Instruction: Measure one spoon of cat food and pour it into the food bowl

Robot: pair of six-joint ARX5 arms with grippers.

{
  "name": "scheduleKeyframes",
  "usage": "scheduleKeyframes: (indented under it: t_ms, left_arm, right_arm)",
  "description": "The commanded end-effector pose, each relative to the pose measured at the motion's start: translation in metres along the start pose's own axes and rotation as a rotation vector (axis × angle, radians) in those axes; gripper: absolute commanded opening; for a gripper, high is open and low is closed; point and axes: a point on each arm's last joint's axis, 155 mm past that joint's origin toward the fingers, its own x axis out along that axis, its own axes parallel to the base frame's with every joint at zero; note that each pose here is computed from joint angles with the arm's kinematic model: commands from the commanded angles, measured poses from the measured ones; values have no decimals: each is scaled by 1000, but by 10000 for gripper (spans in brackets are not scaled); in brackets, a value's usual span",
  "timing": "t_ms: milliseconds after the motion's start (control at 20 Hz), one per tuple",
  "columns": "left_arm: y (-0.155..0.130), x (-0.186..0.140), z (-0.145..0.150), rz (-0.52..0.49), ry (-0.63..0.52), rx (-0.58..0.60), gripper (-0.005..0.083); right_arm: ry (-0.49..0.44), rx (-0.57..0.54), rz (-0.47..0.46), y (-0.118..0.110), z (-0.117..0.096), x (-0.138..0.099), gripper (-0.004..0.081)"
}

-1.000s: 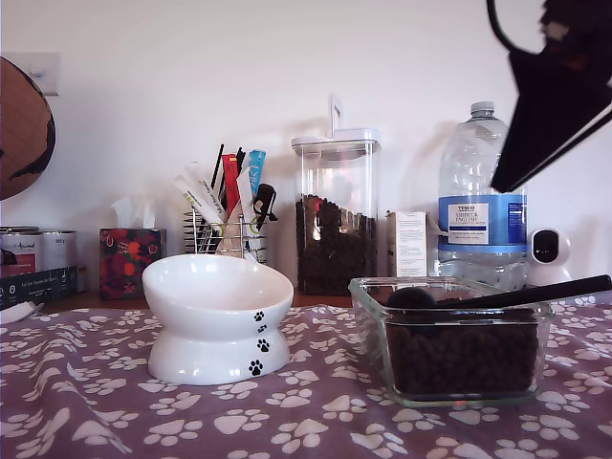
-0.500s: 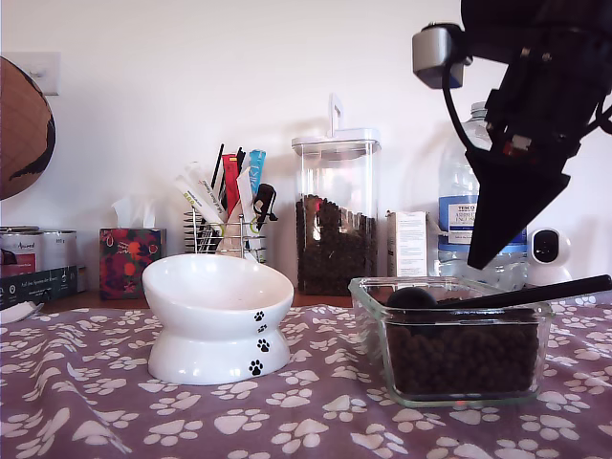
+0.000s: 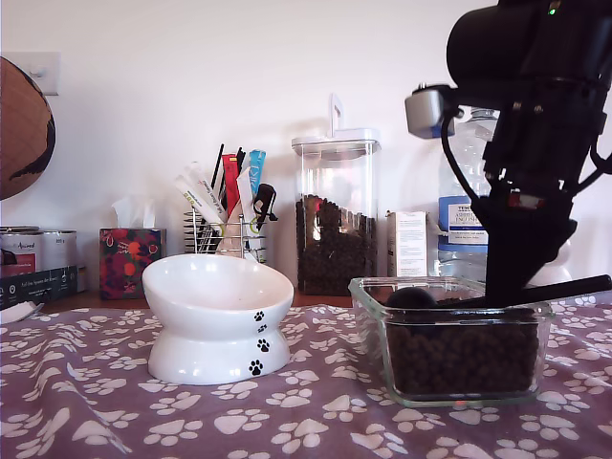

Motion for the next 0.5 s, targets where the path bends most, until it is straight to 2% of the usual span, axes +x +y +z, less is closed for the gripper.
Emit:
scheduleKeyframes:
  t_ms: [0,200,400,450]
  left_arm:
    - [-1,1,-2,-6,2,-2,-22]
    - [-1,1,-2,-6,1,-2,-22]
    - [-1,1,-2,-6,1,-2,-22]
    - [-1,1,-2,-6,1,-2,-22]
  right_arm:
    - [1,-12,-7,-2,4,2,226]
    - [13,-12,-20,-4,1,2,134]
    - [20,-11,-14,-2,0,2,-7]
    - [23,-11,-12,-2,-1,2,-13]
